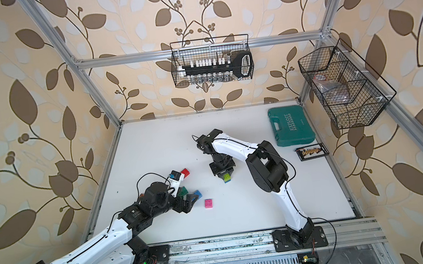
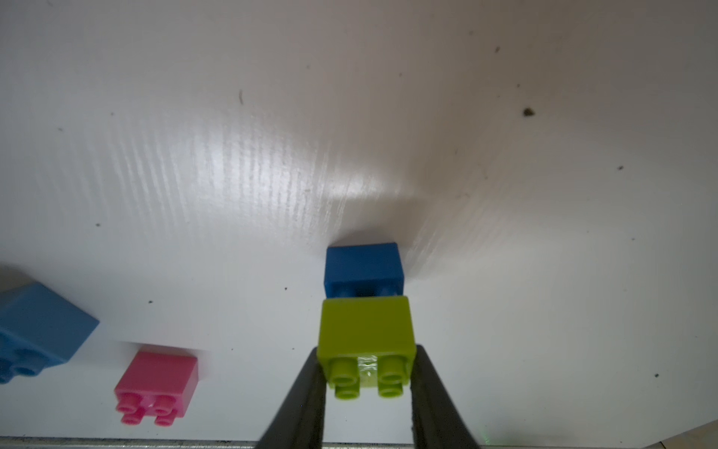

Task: Assemble a spoon with lego
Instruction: Assemble the lego brick with the lego brick.

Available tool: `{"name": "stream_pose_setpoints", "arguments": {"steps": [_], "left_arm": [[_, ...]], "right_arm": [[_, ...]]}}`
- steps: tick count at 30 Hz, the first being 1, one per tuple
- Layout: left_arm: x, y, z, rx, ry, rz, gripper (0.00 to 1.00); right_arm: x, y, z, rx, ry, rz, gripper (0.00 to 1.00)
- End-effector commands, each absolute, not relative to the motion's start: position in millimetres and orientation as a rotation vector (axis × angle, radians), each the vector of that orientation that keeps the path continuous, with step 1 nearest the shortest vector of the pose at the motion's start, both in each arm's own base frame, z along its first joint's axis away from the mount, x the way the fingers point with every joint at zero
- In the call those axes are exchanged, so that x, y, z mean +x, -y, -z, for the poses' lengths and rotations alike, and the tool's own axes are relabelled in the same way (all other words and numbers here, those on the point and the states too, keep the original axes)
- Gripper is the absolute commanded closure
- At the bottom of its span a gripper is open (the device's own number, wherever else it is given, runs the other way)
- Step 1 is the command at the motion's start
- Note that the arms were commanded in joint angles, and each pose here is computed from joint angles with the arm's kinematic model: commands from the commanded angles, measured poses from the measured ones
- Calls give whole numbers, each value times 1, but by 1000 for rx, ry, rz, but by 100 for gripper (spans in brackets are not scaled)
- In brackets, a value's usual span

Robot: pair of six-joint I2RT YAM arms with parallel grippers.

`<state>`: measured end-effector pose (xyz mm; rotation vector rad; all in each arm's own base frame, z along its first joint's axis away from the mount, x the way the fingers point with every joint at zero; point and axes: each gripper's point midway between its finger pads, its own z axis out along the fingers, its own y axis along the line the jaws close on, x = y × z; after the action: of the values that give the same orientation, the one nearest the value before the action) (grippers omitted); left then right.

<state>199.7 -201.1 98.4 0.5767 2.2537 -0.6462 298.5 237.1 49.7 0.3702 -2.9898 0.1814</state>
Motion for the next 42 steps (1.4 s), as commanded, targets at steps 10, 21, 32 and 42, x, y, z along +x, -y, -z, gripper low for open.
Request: {"name": "stream_pose_setpoints", "arguments": {"steps": [10, 21, 32, 42], "left_arm": [[201, 204, -105, 567, -2231, 657, 1], [201, 204, -106, 563, -2229, 656, 1], [201, 204, -106, 563, -2227, 658, 1], [201, 204, -106, 563, -2227, 657, 1]], "right_arm": [[304, -244, -52, 422, 3002, -186, 79], [302, -239, -59, 435, 2939, -228, 79], [301, -238, -55, 383, 2927, -198, 78], [305, -241, -49, 358, 2941, -166, 79]]}}
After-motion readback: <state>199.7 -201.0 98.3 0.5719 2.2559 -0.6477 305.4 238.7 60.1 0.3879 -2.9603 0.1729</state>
